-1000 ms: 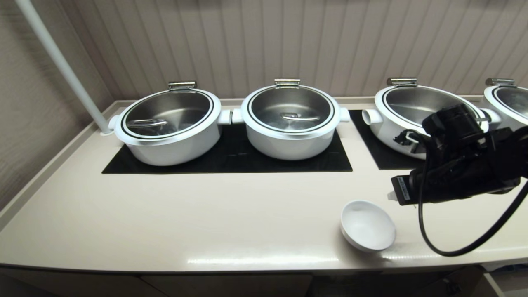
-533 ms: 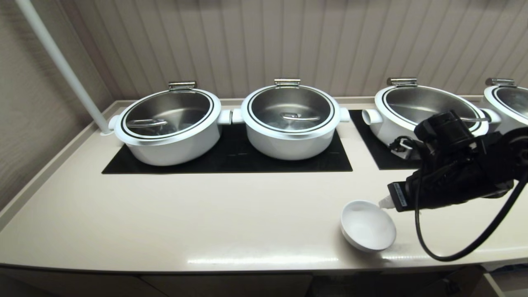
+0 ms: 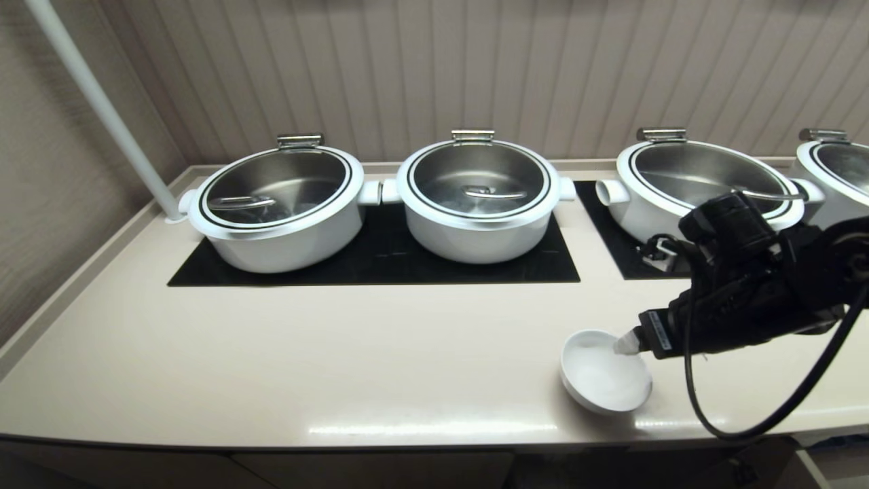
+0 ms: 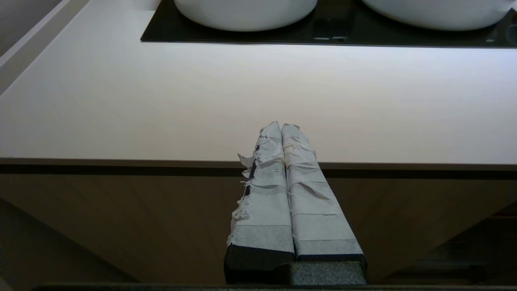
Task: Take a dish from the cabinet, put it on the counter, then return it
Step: Pick up the bowl from the table
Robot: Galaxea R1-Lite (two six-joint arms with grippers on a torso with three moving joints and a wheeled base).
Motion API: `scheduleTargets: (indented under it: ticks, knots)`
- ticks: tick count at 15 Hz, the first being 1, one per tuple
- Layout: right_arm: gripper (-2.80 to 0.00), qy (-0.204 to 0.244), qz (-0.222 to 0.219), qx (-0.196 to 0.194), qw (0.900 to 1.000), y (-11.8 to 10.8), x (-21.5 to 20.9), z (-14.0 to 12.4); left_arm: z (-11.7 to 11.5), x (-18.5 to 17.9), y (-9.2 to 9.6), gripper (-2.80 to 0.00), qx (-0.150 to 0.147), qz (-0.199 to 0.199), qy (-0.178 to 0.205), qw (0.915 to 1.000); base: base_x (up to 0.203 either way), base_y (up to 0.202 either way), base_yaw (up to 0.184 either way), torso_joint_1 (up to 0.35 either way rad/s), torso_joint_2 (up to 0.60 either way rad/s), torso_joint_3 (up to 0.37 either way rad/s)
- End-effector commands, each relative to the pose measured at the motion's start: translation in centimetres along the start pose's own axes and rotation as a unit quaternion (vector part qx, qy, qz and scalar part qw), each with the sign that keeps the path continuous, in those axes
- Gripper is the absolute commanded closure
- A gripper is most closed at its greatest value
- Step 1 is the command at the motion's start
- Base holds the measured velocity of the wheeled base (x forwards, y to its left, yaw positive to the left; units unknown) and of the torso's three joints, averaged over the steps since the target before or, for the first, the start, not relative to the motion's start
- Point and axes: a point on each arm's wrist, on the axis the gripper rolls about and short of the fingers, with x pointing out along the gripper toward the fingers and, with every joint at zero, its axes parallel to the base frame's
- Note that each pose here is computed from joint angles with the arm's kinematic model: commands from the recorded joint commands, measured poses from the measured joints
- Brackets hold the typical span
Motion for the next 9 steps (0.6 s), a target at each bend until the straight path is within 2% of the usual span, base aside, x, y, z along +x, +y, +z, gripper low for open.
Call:
scheduleTargets:
  ticks: [1, 9]
  knots:
    - [-2.80, 0.014, -0.002, 0.001, 1.000, 0.0, 0.6, -0.3, 0.0, 0.0, 0.0, 0.00, 0.000, 0.000, 0.000, 1.0000, 0.000, 0.000, 0.000, 0.000, 0.00, 0.000]
    - [-2.80, 0.027, -0.005, 0.001, 1.000, -0.2, 3.7, -0.5, 0.0, 0.0, 0.0, 0.00, 0.000, 0.000, 0.000, 1.0000, 0.000, 0.000, 0.000, 0.000, 0.00, 0.000]
